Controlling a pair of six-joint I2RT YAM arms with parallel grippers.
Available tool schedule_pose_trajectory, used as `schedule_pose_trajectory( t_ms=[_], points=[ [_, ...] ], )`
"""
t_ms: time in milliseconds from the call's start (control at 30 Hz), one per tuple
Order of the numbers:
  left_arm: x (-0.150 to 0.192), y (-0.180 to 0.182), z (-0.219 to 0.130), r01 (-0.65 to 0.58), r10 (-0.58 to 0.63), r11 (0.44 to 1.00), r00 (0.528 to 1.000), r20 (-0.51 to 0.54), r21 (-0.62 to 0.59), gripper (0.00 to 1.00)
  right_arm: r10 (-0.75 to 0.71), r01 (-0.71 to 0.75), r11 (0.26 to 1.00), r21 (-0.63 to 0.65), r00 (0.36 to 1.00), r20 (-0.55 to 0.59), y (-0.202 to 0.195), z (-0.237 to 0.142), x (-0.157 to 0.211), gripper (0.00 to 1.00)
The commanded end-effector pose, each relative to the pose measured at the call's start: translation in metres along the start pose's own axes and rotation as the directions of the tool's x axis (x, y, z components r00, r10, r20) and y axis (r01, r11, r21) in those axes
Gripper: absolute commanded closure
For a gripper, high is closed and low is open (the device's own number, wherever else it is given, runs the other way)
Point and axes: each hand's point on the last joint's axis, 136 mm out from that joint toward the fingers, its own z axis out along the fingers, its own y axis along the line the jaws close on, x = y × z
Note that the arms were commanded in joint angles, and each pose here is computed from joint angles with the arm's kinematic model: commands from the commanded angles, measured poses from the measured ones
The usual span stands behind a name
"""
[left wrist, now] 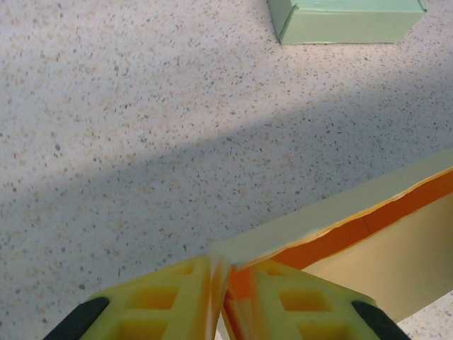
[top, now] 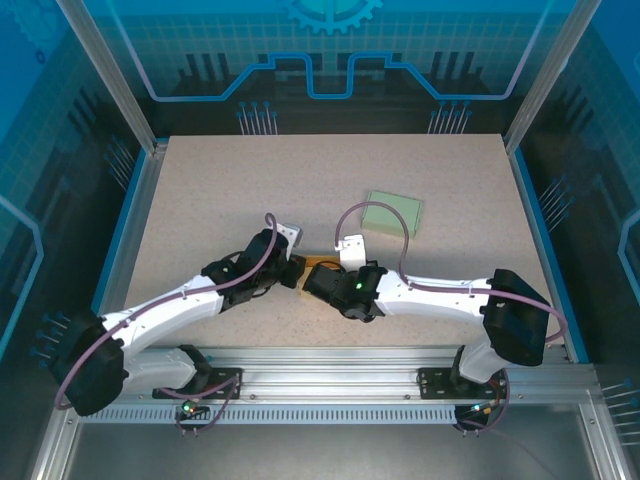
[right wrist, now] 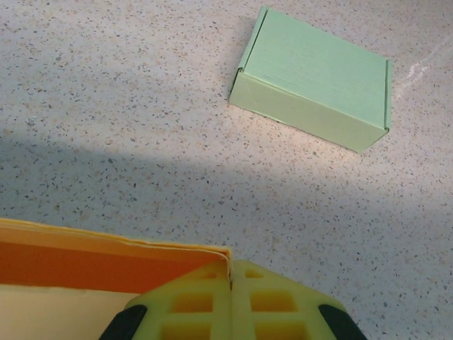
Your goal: Fold the paper box
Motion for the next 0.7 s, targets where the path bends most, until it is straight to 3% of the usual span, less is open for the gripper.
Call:
schedule_pose_trajectory(
  t_ms=[0,167,267,467,600,667],
  points=[
    [-0.014,-0.007,-0.012,0.085,-0.085,0.996,0.996,-0.002,0.018,0.77,0.022,-0.022,0.999,0.022,1.000,0.012,-0.001,0.002,-0.003,1.00],
    [-0.012,-0.008,-0.015,0.099,-0.098,0.995,0.994,-0.051,0.005,0.77,0.022,-0.022,1.000,0.020,1.000,0.007,-0.001,0.002,-0.001,1.00],
    [-0.010,-0.007,-0.013,0.108,-0.107,0.994,0.993,-0.056,0.002,0.84,0.020,-0.020,1.000,0.009,1.000,0.003,0.000,0.000,0.000,1.00],
    [-0.002,-0.006,-0.009,0.114,-0.114,0.993,0.991,-0.066,0.006,0.86,0.010,-0.010,1.000,-0.019,1.000,0.001,0.003,-0.005,-0.002,0.91],
    [-0.003,-0.005,-0.009,0.101,-0.100,0.995,0.993,-0.065,0.004,0.80,0.013,-0.013,0.999,-0.040,1.000,-0.001,0.004,-0.008,-0.003,0.89],
    [-0.001,-0.004,-0.009,0.091,-0.091,0.996,0.993,-0.075,-0.003,0.67,0.015,-0.015,0.999,-0.044,1.000,-0.002,0.004,-0.008,-0.003,0.89]
  ],
)
